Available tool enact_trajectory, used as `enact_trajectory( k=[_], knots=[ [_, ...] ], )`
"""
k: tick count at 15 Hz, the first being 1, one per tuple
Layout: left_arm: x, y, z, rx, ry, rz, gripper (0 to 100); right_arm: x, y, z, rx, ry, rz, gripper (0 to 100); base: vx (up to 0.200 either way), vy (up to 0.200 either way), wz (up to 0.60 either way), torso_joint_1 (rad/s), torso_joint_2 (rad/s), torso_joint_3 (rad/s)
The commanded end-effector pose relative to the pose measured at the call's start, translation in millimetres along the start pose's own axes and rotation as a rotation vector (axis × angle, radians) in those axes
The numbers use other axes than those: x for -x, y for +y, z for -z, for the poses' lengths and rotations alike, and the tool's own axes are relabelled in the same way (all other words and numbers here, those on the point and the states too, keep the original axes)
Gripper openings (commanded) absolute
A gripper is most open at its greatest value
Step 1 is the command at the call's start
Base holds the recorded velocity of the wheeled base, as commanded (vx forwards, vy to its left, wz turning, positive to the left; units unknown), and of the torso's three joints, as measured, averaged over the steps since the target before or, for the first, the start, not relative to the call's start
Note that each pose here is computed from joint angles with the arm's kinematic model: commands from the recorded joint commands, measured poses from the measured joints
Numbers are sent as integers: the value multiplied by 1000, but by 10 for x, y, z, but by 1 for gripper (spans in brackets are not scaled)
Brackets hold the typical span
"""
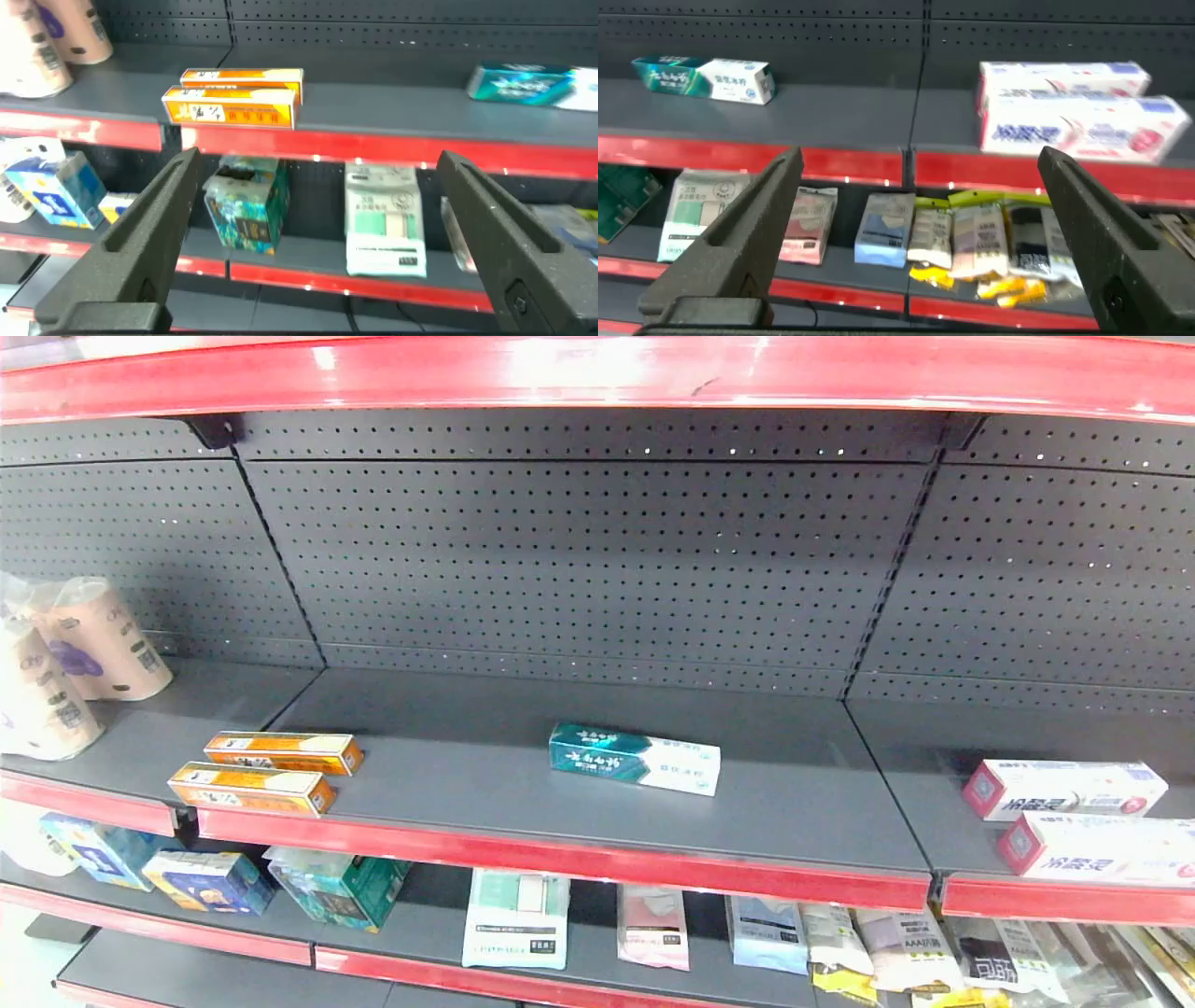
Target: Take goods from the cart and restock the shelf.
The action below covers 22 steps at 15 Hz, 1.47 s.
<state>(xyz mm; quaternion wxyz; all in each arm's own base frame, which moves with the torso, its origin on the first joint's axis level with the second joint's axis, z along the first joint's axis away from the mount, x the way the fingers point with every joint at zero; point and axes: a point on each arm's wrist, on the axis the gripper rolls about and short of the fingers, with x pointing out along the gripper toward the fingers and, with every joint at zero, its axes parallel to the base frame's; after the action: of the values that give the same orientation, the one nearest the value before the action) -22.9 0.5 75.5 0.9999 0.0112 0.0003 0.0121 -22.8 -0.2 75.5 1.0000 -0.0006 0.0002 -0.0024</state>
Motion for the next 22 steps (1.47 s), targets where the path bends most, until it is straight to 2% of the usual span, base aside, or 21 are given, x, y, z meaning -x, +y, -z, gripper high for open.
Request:
enact_trajectory(
  k=[1, 20, 22],
  knots=[
    [-1, 0, 1, 1, 1, 0, 100, -1, 0, 0, 0, 1, 0, 100, 0, 0, 0, 0, 0, 0],
    [-1, 0, 1, 1, 1, -2, 100, -1, 0, 0, 0, 1, -2, 100, 0, 0, -600, 5, 3, 2],
    [-1, 0, 1, 1, 1, -2, 100, -1, 0, 0, 0, 1, -2, 100, 0, 0, 0, 0, 0, 0]
  ],
)
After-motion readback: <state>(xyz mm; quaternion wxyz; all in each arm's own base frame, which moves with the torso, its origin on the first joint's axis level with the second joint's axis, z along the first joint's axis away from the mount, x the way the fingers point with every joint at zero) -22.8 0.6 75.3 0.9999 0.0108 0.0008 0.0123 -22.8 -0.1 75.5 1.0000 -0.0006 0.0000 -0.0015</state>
